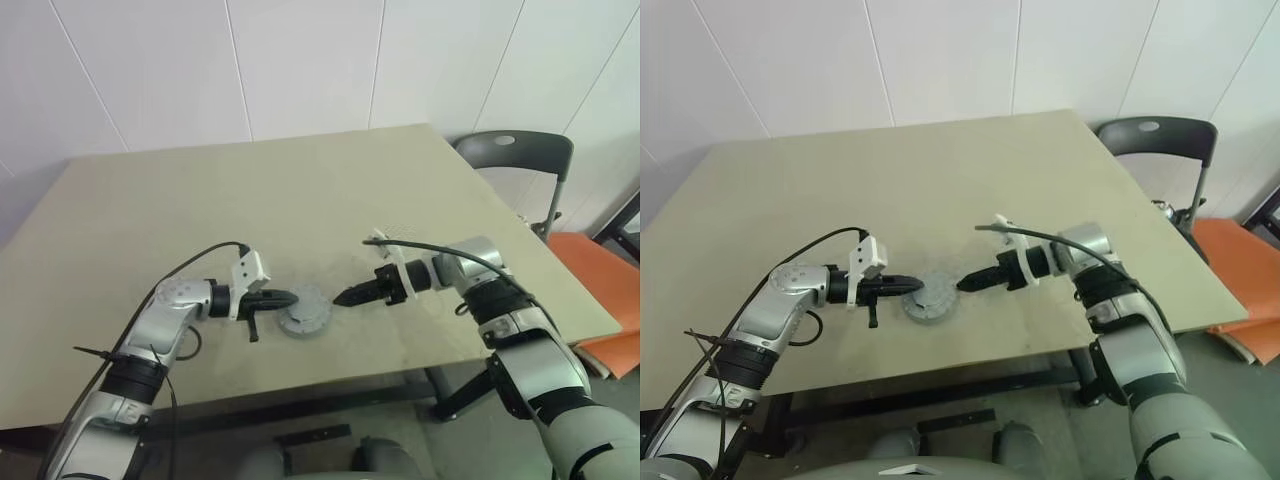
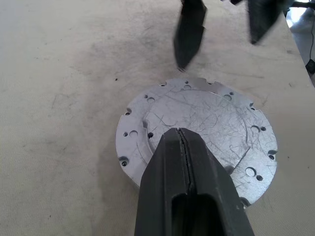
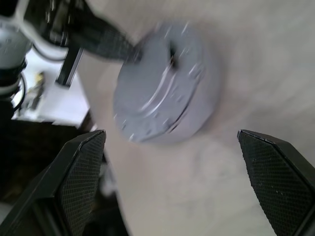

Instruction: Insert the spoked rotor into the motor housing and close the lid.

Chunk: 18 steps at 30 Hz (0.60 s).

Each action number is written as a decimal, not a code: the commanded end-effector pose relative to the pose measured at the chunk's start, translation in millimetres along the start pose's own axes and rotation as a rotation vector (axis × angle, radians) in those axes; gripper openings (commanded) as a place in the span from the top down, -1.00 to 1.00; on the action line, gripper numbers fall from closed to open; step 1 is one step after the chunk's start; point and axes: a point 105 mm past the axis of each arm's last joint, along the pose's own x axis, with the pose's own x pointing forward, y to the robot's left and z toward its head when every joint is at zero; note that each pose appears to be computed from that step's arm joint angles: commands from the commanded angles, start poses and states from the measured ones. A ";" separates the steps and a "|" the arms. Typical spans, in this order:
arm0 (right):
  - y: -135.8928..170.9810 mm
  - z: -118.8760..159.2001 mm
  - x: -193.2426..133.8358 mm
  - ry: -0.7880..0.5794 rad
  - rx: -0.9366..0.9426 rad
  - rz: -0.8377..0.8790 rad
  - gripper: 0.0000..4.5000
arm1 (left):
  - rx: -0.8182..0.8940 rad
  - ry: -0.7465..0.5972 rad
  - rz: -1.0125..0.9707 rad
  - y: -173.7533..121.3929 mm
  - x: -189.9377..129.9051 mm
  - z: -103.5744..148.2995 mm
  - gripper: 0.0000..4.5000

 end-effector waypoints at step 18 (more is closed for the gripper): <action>55.7 13.6 60.2 -0.003 0.302 0.171 -0.99 | -0.057 0.119 -0.047 -12.2 8.4 -31.8 1.00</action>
